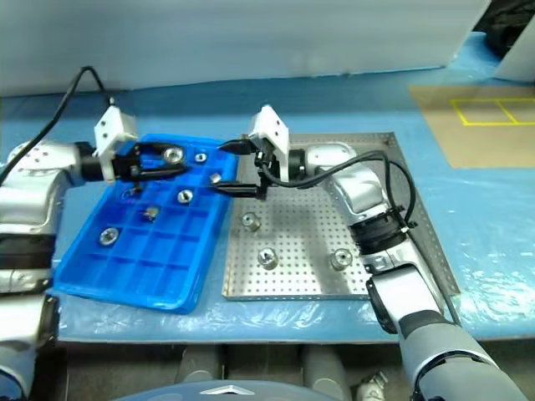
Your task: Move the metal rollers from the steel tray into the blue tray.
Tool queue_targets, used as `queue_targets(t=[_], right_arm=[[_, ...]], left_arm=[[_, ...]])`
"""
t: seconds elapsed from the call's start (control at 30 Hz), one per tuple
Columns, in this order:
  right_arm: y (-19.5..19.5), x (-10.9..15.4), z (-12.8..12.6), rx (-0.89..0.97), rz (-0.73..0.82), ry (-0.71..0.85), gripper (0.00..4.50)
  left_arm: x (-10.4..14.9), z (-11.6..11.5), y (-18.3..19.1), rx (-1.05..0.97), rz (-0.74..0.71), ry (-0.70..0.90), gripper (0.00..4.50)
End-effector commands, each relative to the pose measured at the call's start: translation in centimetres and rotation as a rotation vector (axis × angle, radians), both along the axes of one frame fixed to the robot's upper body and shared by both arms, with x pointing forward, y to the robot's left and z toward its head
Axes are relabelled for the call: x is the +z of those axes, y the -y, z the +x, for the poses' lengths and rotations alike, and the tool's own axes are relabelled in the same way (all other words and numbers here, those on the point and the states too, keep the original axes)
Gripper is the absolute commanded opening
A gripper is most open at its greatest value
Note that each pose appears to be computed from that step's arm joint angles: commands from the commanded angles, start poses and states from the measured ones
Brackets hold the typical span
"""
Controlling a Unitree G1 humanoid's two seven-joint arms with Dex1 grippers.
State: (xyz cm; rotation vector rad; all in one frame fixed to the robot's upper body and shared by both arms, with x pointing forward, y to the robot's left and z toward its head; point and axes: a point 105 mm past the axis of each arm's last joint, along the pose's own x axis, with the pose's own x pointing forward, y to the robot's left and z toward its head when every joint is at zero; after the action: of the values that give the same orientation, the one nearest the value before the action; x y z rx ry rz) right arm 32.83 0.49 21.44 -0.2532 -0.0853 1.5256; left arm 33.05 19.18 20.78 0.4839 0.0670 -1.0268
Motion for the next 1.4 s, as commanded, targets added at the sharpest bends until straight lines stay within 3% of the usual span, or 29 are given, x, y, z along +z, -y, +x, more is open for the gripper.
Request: queue_targets(t=[0.03, 0.17, 0.43, 0.67, 1.2, 1.23, 1.3, 1.4], right_arm=[[-1.6, 0.0, -0.9, 0.124, -0.011, 0.018, 4.5], [-3.3, -0.1, -1.6, 0.22, -0.009, -0.005, 4.5], [-6.4, 0.6, -2.8, 0.36, 0.048, -0.106, 4.5], [-8.2, 0.5, -3.4, 0.4, 0.049, -0.114, 4.5], [-7.2, -0.7, -2.6, 0.334, 0.033, -0.12, 4.5], [-7.2, -0.7, -2.5, 0.329, 0.034, -0.123, 4.5], [-7.1, -0.7, -2.4, 0.319, 0.036, -0.123, 4.5], [-6.9, -0.7, -2.2, 0.303, 0.036, -0.115, 4.5]], left_arm=[[-0.5, -2.4, -1.4, 0.065, 0.016, -0.028, 1.8], [-1.5, -5.2, -3.5, 0.153, 0.007, -0.085, 1.8], [-3.7, -8.1, -5.9, 0.269, 0.007, -0.158, 1.8], [-6.0, -8.4, -7.1, 0.332, 0.011, -0.227, 1.8], [-9.3, -8.8, -6.5, 0.347, 0.015, -0.365, 1.8], [-9.3, -8.5, -6.5, 0.361, 0.015, -0.354, 2.36], [-9.5, -8.2, -6.5, 0.366, 0.016, -0.351, 2.73], [-9.7, -7.9, -6.2, 0.36, 0.024, -0.354, 3.69]])
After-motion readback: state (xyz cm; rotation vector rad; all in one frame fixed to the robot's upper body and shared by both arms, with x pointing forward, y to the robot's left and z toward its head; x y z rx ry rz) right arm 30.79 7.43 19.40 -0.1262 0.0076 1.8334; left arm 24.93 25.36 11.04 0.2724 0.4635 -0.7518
